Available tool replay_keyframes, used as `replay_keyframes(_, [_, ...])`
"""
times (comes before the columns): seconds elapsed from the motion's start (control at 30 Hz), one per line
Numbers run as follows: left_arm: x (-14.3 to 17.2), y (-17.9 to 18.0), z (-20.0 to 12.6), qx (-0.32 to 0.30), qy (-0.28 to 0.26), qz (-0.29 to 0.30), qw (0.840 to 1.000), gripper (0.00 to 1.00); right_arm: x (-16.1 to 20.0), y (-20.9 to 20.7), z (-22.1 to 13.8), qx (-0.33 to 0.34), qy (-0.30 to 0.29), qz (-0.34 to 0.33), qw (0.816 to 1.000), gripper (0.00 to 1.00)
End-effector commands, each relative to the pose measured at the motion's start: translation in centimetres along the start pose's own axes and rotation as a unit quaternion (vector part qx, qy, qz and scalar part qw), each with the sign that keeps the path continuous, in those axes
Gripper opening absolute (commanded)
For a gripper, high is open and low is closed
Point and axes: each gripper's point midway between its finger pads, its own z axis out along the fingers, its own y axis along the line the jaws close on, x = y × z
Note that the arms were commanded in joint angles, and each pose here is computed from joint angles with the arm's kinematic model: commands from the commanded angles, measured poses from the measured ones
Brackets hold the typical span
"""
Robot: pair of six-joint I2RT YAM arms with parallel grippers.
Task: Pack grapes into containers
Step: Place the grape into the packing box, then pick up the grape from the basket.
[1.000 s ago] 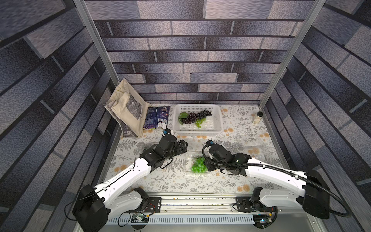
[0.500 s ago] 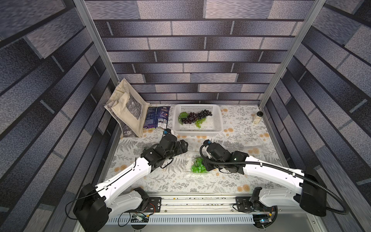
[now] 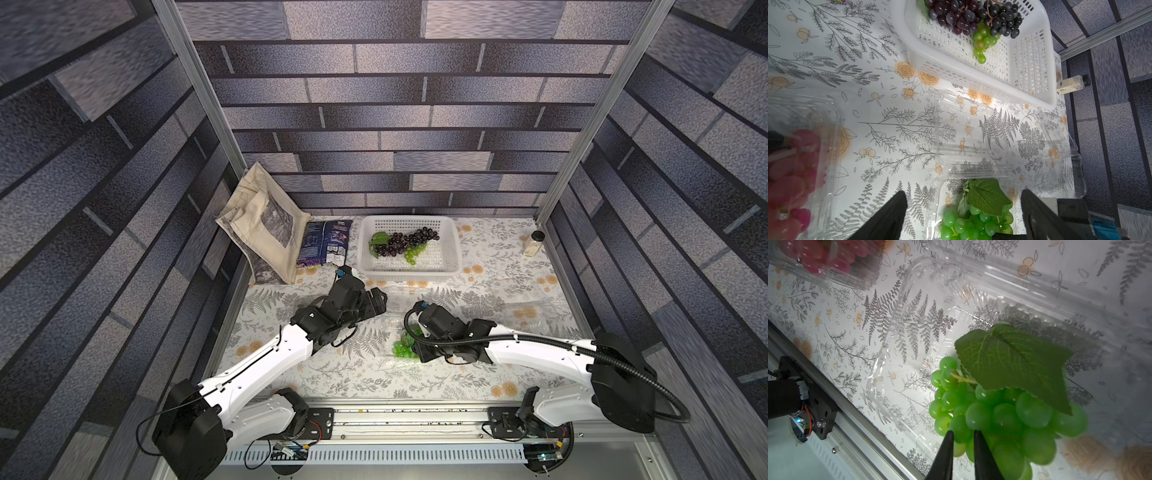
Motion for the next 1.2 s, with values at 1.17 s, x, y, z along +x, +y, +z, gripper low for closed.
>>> replay_keyframes(1.17, [-13.4, -1.6, 3.5, -0.015, -0.004, -0.003, 1.0, 0.89, -30.2, -11.9, -5.6, 0.049, -0.189, 0.039, 0.98, 0.51])
